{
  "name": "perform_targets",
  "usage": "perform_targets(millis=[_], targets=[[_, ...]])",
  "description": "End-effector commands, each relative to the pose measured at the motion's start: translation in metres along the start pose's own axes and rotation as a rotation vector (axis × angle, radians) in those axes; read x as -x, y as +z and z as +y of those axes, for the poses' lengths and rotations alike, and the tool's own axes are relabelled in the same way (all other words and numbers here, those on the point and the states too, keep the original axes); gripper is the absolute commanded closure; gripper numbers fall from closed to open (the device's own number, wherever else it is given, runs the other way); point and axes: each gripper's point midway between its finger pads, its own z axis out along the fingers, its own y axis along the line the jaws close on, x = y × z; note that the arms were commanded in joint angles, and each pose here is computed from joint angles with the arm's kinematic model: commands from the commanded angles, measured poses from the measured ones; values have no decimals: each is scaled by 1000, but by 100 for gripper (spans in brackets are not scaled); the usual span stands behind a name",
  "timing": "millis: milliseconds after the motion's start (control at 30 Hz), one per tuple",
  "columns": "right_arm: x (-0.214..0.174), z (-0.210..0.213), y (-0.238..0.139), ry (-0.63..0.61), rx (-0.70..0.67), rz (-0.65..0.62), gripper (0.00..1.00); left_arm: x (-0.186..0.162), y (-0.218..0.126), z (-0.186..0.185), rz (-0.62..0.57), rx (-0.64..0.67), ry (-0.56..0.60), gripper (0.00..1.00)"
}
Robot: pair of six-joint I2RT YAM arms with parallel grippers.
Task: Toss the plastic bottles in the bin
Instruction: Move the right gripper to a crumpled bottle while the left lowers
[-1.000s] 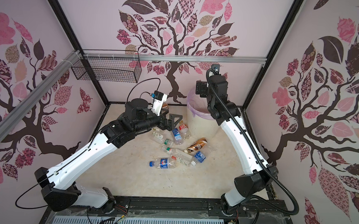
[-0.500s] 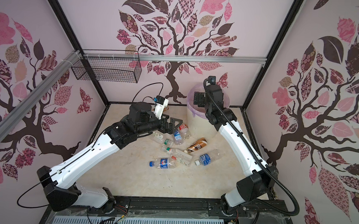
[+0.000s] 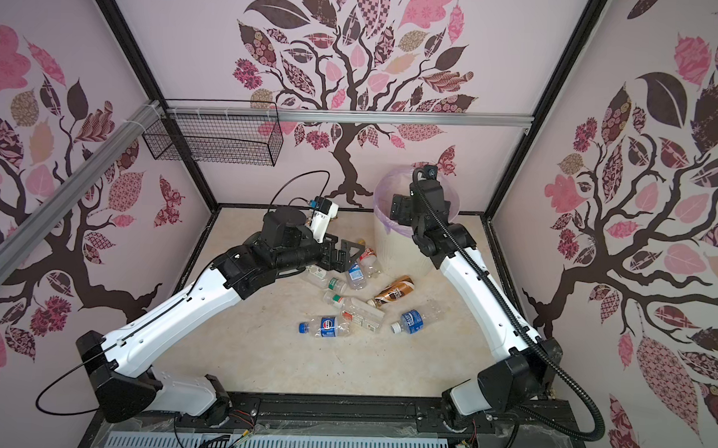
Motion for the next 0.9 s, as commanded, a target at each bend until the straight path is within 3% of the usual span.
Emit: perform_targets(millis=[0,100,400,567,867], targets=[[5,-14,-40,92,14,-6,0,-6,-2,-2,11,-25,-18,2],[-3,-20,-54,69,31,-7,1,-7,-3,-6,19,-47,-24,2],[-43,-71,-84,64,-159,84,1,-26,4,-16,93,-115,-28,2],[-96,-129,-95,130,-357,213,1,-39,6,-29,117,-190,-87,2],[-185,-210,-112,290,-584,352,0,-73,8,-65,217,-272,-57,2]])
